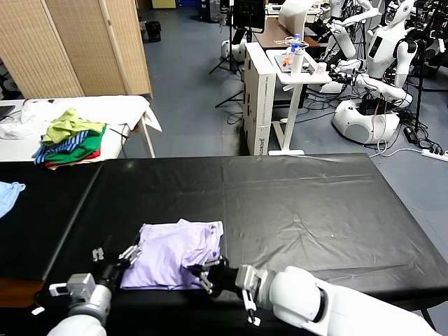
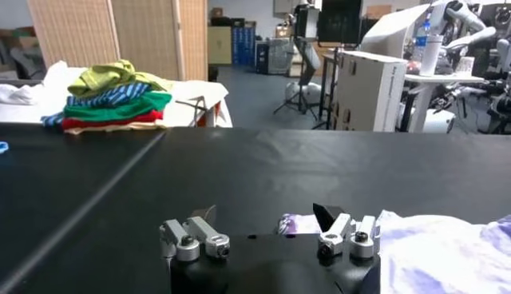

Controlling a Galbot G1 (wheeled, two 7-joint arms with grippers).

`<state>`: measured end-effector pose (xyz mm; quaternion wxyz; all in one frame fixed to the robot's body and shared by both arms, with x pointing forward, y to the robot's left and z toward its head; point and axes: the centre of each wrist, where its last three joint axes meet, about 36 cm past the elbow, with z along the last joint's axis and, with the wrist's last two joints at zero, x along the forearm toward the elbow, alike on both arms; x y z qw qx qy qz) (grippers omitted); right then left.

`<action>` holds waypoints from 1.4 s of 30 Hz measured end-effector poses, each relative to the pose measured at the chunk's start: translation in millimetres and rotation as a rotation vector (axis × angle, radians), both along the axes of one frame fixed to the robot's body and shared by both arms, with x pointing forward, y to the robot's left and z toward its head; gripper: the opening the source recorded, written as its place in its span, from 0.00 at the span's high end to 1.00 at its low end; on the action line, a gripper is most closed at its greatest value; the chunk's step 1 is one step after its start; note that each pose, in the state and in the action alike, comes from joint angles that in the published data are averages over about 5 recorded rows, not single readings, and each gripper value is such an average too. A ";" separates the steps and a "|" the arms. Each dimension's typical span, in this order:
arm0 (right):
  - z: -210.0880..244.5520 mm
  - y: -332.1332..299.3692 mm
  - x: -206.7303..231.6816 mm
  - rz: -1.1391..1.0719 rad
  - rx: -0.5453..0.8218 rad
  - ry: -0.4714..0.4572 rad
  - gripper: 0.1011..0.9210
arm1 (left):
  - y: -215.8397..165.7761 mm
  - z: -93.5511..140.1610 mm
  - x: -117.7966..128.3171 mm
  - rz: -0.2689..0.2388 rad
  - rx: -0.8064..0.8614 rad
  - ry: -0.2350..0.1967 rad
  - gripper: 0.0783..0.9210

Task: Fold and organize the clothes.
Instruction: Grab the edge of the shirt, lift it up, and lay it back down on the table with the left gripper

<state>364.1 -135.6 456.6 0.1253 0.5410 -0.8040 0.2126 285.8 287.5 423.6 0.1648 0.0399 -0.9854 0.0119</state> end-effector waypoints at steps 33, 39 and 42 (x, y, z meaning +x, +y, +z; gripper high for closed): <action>-2.3 -29.0 -47.0 -0.372 0.128 0.102 0.02 | -12.5 -12.9 -8.1 0.029 -0.035 0.007 0.02; -18.0 -10.3 -39.8 -0.447 0.051 0.108 0.02 | -15.2 -15.7 -11.8 0.037 -0.041 0.012 0.02; -20.0 -11.2 -41.4 -0.459 0.013 0.122 0.02 | -15.8 -16.5 -12.4 0.041 -0.044 0.011 0.02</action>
